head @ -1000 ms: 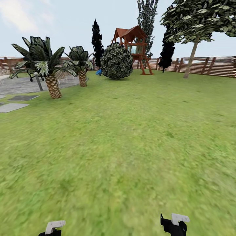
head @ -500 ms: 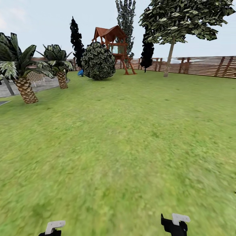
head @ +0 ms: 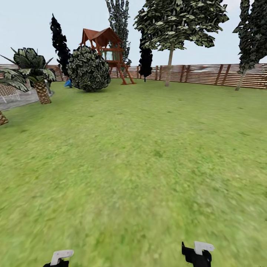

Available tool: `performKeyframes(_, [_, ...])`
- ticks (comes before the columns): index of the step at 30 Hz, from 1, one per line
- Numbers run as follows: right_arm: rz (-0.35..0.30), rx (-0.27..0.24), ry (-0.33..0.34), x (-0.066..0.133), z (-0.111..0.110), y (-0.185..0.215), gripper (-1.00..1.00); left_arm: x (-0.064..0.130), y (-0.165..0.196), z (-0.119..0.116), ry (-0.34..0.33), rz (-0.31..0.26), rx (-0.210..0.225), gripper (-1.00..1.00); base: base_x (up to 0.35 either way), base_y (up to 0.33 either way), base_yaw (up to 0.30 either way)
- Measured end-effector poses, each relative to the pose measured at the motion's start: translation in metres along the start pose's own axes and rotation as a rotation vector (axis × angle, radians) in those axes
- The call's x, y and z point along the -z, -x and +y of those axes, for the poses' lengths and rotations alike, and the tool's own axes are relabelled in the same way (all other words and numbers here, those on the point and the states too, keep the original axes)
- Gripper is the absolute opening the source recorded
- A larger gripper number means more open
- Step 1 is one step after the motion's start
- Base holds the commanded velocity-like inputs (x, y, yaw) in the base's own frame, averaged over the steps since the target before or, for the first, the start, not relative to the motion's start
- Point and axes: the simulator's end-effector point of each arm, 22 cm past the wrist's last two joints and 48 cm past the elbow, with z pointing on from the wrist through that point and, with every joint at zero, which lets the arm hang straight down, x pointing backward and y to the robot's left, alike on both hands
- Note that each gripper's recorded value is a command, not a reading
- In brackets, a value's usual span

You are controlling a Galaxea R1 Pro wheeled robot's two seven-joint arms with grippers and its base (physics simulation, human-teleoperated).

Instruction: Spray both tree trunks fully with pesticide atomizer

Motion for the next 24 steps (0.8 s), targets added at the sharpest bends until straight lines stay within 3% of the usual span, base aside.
performKeyframes(21, [0.009, 0.002, 0.000, -0.0004, 0.0005, -0.0046, 1.00, -0.0010, -0.0040, -0.0001, 0.000, 0.008, -0.002, -1.00, 0.310, -0.111, -0.272])
performKeyframes(24, [0.013, 0.003, 0.000, -0.0008, 0.0005, -0.0066, 1.00, -0.0016, -0.0059, 0.0000, 0.000, 0.012, -0.002, -1.00, 0.095, -0.037, -0.195])
